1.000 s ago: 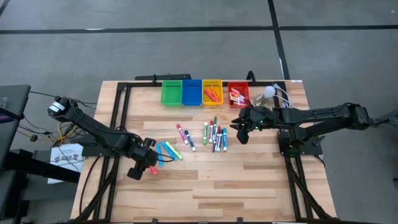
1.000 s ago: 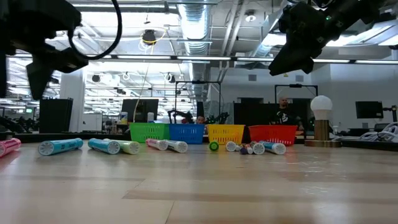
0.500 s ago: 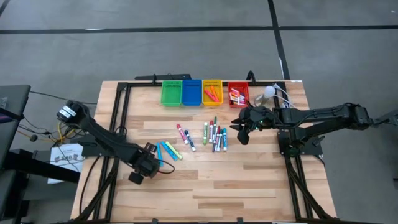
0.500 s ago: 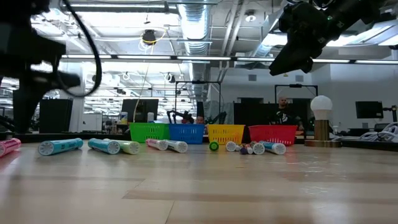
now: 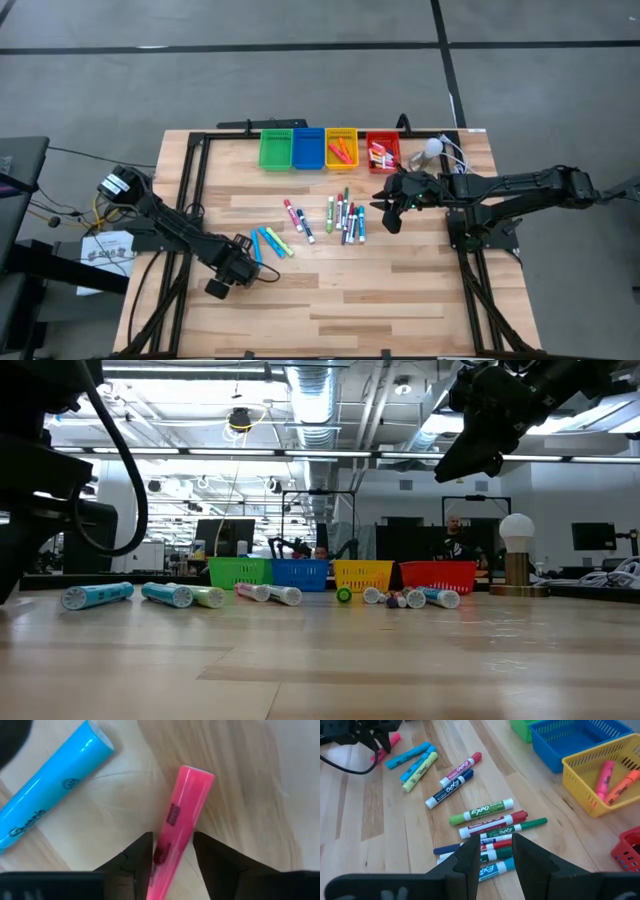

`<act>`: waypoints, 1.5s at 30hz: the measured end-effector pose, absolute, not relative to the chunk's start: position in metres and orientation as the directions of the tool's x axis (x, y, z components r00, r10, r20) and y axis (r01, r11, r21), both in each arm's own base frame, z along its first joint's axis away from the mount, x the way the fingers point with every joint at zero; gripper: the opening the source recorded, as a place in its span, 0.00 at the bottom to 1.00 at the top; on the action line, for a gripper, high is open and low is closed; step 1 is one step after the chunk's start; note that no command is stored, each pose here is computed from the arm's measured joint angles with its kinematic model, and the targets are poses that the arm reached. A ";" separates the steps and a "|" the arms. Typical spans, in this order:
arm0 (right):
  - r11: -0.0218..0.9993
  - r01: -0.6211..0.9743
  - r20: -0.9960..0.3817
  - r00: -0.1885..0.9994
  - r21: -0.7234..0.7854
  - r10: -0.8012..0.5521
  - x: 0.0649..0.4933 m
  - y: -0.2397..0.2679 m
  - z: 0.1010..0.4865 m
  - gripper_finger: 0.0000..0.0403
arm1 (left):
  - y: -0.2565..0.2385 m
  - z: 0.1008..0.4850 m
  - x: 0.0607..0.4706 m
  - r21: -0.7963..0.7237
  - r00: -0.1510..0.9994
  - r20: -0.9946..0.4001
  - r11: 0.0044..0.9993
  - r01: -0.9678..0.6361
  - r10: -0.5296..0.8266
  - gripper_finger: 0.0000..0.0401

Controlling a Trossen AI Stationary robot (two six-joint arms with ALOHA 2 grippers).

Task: Pick & Place Markers
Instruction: Put the pink highlighter into the yellow basket

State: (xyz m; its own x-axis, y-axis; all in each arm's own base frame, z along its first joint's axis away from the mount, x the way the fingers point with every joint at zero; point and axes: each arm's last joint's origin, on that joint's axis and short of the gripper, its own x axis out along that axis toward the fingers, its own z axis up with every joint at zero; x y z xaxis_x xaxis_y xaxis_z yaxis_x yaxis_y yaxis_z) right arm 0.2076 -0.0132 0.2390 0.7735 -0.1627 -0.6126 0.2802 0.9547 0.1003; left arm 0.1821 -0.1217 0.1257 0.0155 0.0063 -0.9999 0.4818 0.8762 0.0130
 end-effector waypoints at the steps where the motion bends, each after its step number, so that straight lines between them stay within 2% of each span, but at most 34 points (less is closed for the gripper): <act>1: 0.955 0.280 -0.613 0.773 0.100 -0.163 0.208 -0.013 0.239 0.25 | -0.122 0.126 0.182 0.009 0.015 -1.000 0.875 0.485 0.002 0.34; 7: 0.954 0.282 -0.611 0.774 0.099 -0.165 0.208 -0.013 0.239 0.25 | -0.119 0.131 0.184 -0.036 0.028 -0.998 0.882 0.469 -0.056 0.16; 16: 0.954 0.280 -0.587 0.792 0.107 -0.166 0.209 -0.013 0.241 0.25 | -0.104 0.155 0.188 -0.068 0.144 -0.980 0.911 0.407 -0.138 0.16; 23: 0.959 0.268 -0.563 0.809 0.093 -0.172 0.211 -0.014 0.244 0.25 | -0.087 0.188 0.186 -0.090 0.299 -0.936 0.945 0.313 -0.188 0.18; 26: 0.957 0.279 -0.561 0.806 0.081 -0.188 0.211 -0.014 0.244 0.25 | -0.073 0.199 0.186 -0.036 0.386 -0.914 0.973 0.230 -0.125 0.16; 29: 0.949 0.311 -0.557 0.798 0.058 -0.228 0.211 -0.016 0.244 0.25 | -0.054 0.208 0.190 0.091 0.486 -0.873 0.992 0.088 0.037 0.17; 32: 0.937 0.347 -0.551 0.789 0.034 -0.272 0.211 -0.017 0.244 0.25 | -0.032 0.219 0.199 0.192 0.589 -0.779 0.976 -0.104 0.216 0.18; 37: 0.930 0.366 -0.503 0.811 0.038 -0.299 0.213 -0.018 0.249 0.25 | 0.009 0.245 0.224 0.158 0.763 -0.522 0.923 -0.352 0.381 0.17; 41: 0.930 0.363 -0.448 0.842 0.059 -0.301 0.216 -0.018 0.254 0.25 | 0.041 0.273 0.239 0.061 0.880 -0.231 0.909 -0.413 0.415 0.18; 45: 0.922 0.373 -0.410 0.861 0.105 -0.302 0.218 -0.018 0.258 0.25 | 0.068 0.291 0.247 -0.055 0.908 0.019 0.907 -0.417 0.418 0.17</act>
State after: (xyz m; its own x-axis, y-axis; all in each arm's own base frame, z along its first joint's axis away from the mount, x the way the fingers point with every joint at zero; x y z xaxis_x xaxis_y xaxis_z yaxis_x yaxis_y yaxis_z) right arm 0.2181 -0.0180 0.2579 0.8607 -0.3020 -0.4099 0.3734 0.9217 0.1050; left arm 0.2469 0.0681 0.2912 0.9081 0.4182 0.0191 -0.4167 0.9073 -0.0554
